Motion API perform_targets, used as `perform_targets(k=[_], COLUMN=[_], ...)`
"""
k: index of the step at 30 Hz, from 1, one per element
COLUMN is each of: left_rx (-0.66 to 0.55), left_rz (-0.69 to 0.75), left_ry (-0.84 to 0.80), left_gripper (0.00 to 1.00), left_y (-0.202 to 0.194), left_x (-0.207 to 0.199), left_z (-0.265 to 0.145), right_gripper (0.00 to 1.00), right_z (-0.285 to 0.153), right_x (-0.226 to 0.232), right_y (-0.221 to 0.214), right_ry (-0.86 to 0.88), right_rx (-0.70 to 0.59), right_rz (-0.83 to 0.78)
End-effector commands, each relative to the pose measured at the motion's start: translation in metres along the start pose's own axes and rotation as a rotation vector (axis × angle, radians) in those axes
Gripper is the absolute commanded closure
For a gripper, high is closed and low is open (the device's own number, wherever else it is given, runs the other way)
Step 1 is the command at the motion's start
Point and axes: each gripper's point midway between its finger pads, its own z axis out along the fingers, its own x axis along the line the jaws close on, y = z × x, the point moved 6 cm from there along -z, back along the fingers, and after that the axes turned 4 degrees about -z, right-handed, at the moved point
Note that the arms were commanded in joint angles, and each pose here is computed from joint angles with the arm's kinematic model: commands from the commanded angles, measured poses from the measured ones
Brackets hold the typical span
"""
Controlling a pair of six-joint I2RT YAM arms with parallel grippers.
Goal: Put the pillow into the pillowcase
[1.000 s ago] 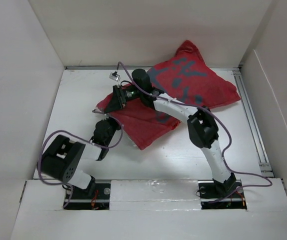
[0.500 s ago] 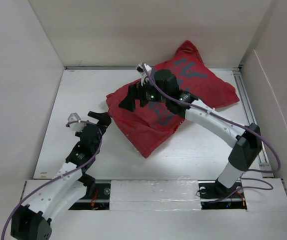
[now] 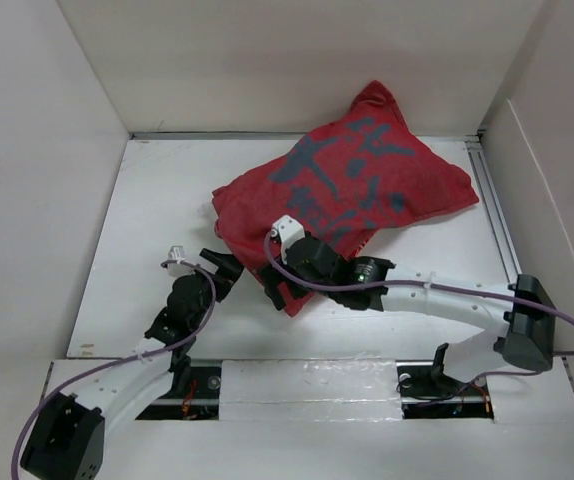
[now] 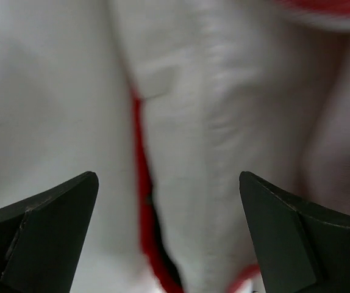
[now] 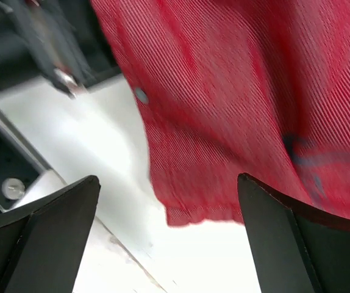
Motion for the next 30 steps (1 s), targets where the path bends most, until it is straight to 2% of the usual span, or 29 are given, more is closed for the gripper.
perform_targets(k=[1,5,8,10,11,15,22,23,24,27,28,30], left_rx=[-0.06,-0.114,-0.104,-0.087,-0.056,0.006,0.008,0.008,0.0,-0.005,-0.009,-0.015], left_rz=[-0.013,-0.007,0.011,0.012,0.022,0.003,-0.005,-0.005,-0.008,-0.009,-0.011,-0.013], left_ry=[-0.189,-0.305,-0.27,-0.3,-0.244,-0.273,-0.244,-0.244,-0.267,-0.283,-0.295,-0.312], left_gripper=[0.0,0.0,0.0,0.02,0.04,0.07,0.08,0.11,0.2,0.4,0.56,0.7], left_y=[0.004,0.012,0.01,0.011,0.004,-0.006,-0.009,-0.009,-0.007,-0.006,-0.005,-0.004], left_x=[-0.007,-0.027,-0.026,-0.041,-0.03,-0.031,-0.017,-0.017,-0.023,-0.028,-0.032,-0.037], left_z=[-0.01,-0.012,-0.002,0.006,0.016,0.024,0.025,0.025,0.025,0.027,0.03,0.033], right_gripper=[0.0,0.0,0.03,0.04,0.05,0.08,0.2,0.23,0.29,0.33,0.36,0.38], right_z=[-0.018,-0.01,-0.002,0.002,0.004,0.002,0.023,0.026,0.029,0.042,0.046,0.048], right_x=[-0.002,0.0,0.013,0.018,0.018,0.02,0.018,0.019,0.019,0.019,0.02,0.021], right_y=[0.009,0.001,0.001,0.0,0.0,0.004,-0.019,-0.018,-0.017,-0.027,-0.028,-0.027], right_ry=[-0.086,-0.153,-0.193,-0.197,-0.208,-0.191,-0.228,-0.238,-0.247,-0.276,-0.279,-0.279], right_rx=[-0.126,-0.104,-0.09,-0.08,-0.077,-0.089,-0.054,-0.053,-0.055,-0.032,-0.024,-0.026], right_rz=[0.03,0.023,-0.014,-0.018,-0.012,0.005,0.002,0.0,-0.001,-0.01,-0.014,-0.005])
